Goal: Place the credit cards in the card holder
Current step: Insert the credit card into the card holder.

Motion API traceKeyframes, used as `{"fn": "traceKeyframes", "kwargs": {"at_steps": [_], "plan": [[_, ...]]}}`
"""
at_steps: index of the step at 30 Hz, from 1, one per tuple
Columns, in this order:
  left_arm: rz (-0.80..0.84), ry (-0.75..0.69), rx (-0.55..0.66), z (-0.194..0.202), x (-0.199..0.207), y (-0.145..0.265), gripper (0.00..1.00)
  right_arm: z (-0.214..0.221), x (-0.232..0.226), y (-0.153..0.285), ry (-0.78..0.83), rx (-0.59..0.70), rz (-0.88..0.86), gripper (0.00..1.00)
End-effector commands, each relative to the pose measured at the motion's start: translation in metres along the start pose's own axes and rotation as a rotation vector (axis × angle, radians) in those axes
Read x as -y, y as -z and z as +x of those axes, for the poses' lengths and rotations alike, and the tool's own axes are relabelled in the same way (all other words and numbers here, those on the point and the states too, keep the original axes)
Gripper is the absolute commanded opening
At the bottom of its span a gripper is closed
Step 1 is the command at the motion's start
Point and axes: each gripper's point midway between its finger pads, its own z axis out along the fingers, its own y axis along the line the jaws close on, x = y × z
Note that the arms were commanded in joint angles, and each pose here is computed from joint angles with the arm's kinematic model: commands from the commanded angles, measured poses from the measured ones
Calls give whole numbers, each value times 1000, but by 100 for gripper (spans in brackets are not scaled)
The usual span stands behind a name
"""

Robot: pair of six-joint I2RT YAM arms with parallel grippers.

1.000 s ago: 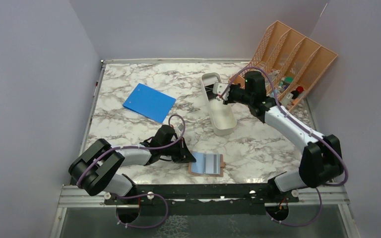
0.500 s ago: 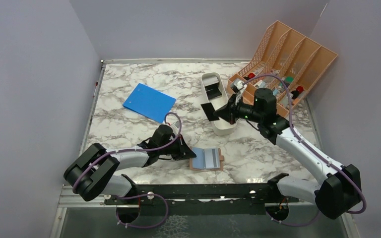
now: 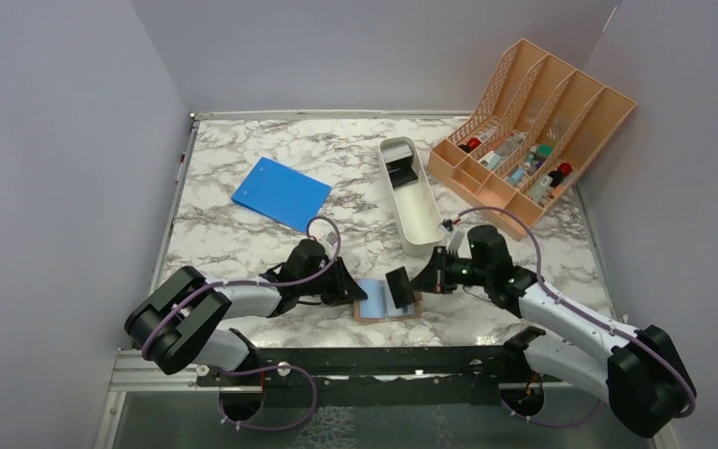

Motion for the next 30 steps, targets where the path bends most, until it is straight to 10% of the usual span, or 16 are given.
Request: {"fn": "traceKeyframes", "kwargs": {"at_steps": [1,12,19,30], "plan": [[-14,-15,12,1,-10,0,26,15,-6,-8,-113,-2,-38,1],[12,-27,-13,7,-6,4,30,33,9,-25,-156,-9,3,1],[25,-37,-47,14,-5,5,4,36,19,-31,-159,16,52,1],[30,-64,-103,31,8,-7,3,52,42,-34,-208,9,138,1]]}}
